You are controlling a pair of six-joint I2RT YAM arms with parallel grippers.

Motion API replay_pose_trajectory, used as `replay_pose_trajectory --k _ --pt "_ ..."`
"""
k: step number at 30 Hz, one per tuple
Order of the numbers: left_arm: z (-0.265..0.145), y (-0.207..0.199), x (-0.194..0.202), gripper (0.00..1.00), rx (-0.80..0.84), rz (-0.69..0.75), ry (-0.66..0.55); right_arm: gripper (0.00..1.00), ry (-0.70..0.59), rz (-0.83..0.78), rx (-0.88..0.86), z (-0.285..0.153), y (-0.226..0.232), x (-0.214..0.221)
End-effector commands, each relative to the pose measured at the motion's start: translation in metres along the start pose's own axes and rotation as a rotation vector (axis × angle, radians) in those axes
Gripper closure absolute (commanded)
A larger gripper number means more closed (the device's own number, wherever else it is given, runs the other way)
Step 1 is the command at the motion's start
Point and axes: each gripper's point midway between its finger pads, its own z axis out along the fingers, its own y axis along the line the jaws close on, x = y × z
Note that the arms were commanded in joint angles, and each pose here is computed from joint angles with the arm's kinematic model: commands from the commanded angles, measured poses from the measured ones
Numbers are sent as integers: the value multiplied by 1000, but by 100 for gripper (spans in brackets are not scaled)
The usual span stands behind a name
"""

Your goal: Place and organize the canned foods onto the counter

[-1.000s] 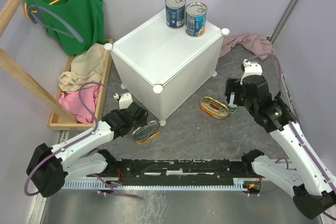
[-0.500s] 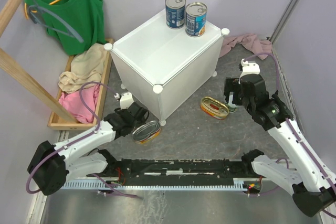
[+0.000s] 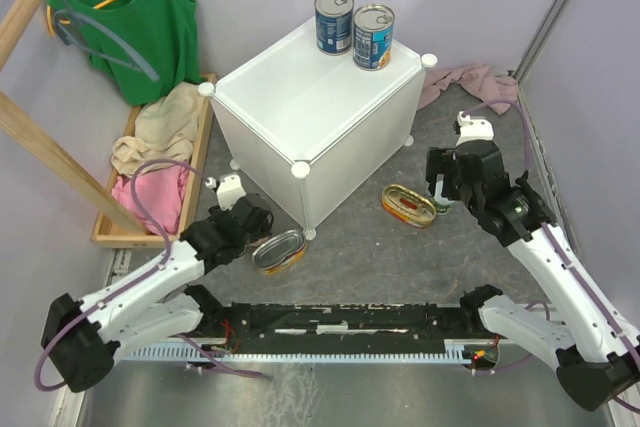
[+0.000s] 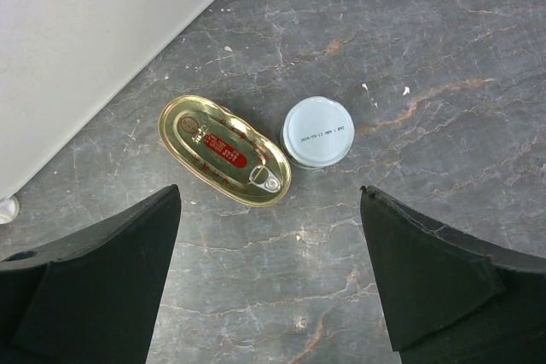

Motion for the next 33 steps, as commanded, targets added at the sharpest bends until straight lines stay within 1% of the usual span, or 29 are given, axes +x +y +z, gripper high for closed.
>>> replay_pose_trajectory --k 1,7,11,17,20,26,30,33 --pt "-34 -11 -56 97 61 -89 -137 6 -31 4 36 6 -4 -10" --pt "-75 -7 -98 97 102 -143 -221 5 -10 -1 52 17 -3 -10" --pt "-108 -7 -138 97 132 -159 -304 5 -2 -1 62 23 -2 -10" --pt "-161 -18 -206 97 188 -163 -424 5 16 6 99 35 -8 -9" --pt "-180 -25 -231 97 207 -157 -466 5 31 12 127 42 -15 -8" --pt "-206 -49 -271 97 263 -127 -517 5 58 65 165 59 -29 -11" --pt "-210 -67 -290 97 278 -99 -549 5 72 103 186 71 -36 -12" --pt "-205 -85 -304 97 275 -69 -576 5 85 124 205 78 -43 -12"
